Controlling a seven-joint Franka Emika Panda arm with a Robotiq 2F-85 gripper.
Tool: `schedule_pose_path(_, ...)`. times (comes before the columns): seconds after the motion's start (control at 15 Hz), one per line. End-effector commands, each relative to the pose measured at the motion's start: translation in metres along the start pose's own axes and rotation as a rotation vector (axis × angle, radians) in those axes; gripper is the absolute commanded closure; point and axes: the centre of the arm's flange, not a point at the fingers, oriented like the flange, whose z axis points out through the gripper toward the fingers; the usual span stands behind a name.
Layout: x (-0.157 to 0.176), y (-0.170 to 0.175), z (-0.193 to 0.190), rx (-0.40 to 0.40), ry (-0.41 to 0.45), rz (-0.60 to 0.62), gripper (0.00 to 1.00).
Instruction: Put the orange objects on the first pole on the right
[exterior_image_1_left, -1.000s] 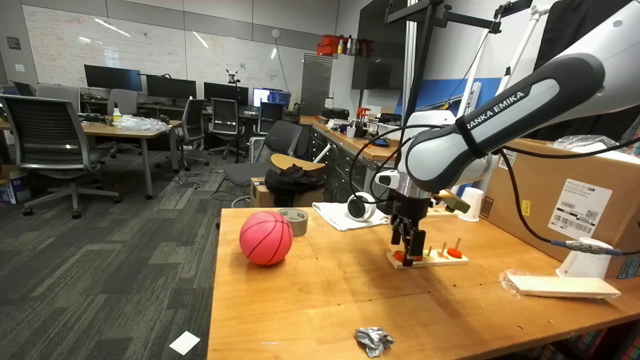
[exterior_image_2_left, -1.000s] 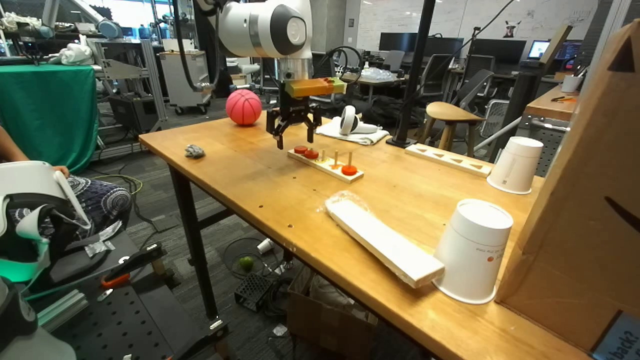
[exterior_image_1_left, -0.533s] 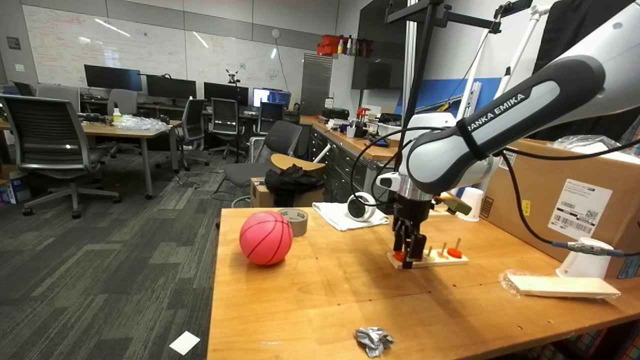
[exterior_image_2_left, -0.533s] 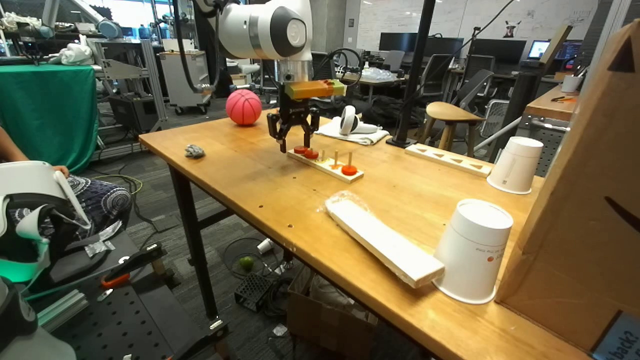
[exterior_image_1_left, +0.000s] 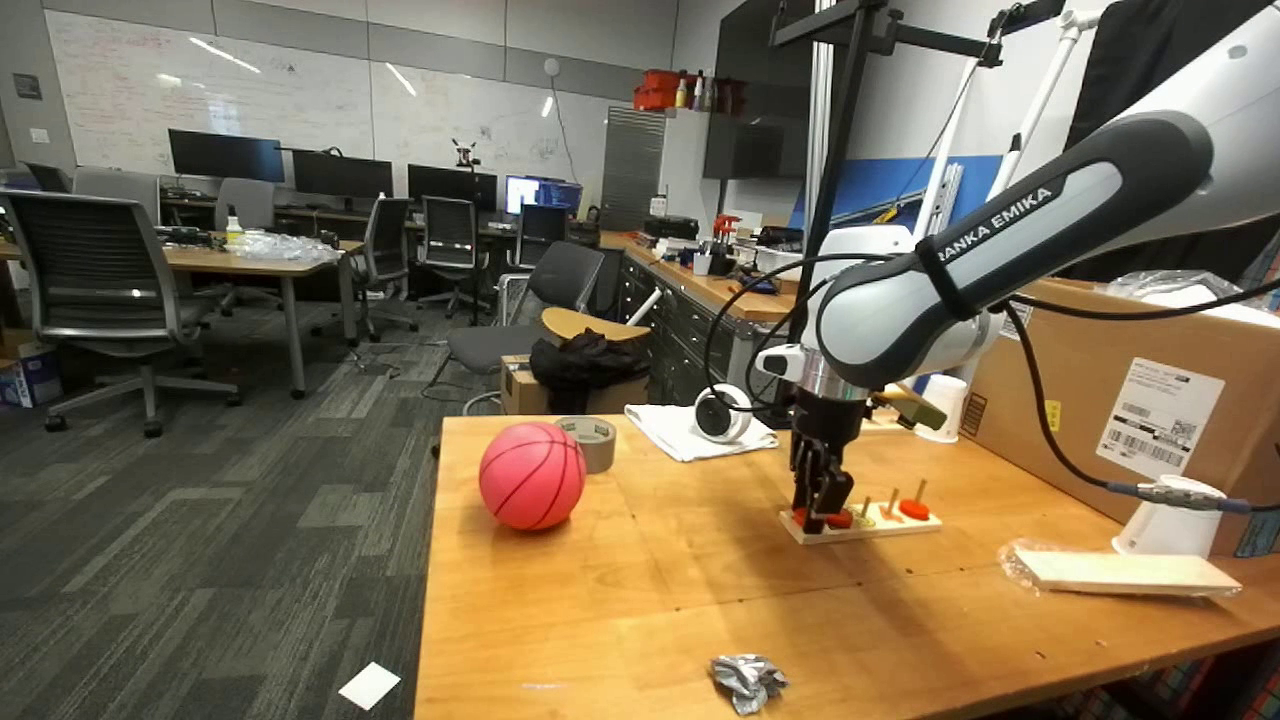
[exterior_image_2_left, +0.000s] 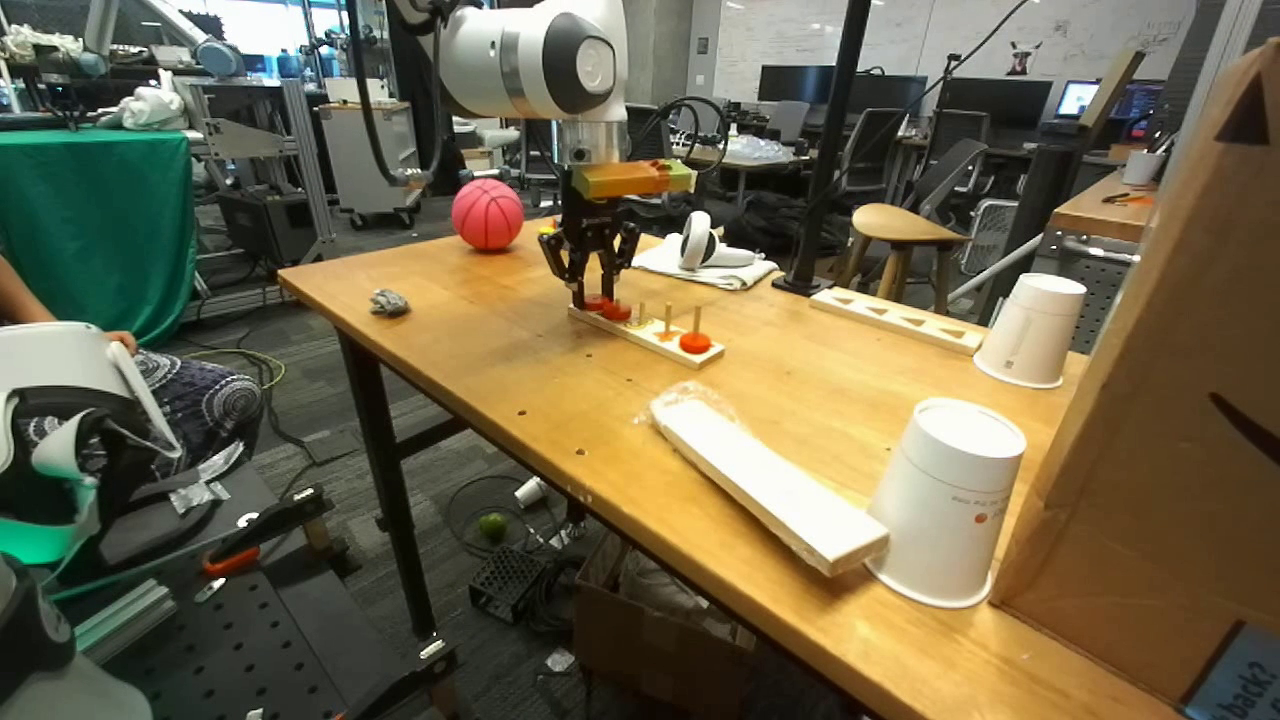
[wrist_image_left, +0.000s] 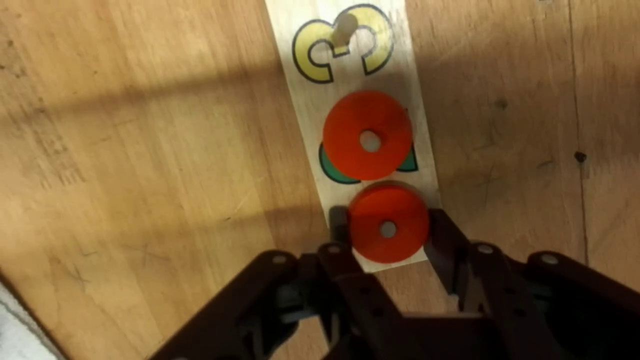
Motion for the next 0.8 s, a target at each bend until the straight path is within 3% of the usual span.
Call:
schedule_pose_path(0.0, -0.002, -0.002, -0.006, -0.013, 0.005, 0.001, 0.83)
schedule_pose_path(0.4, -0.01, 0.001, -0.041, -0.073, 0.005, 0.019, 0.83)
schedule_pose_path(0.73, -0.042, 0.008, -0.078, -0.143, -0.018, 0.1, 0.83)
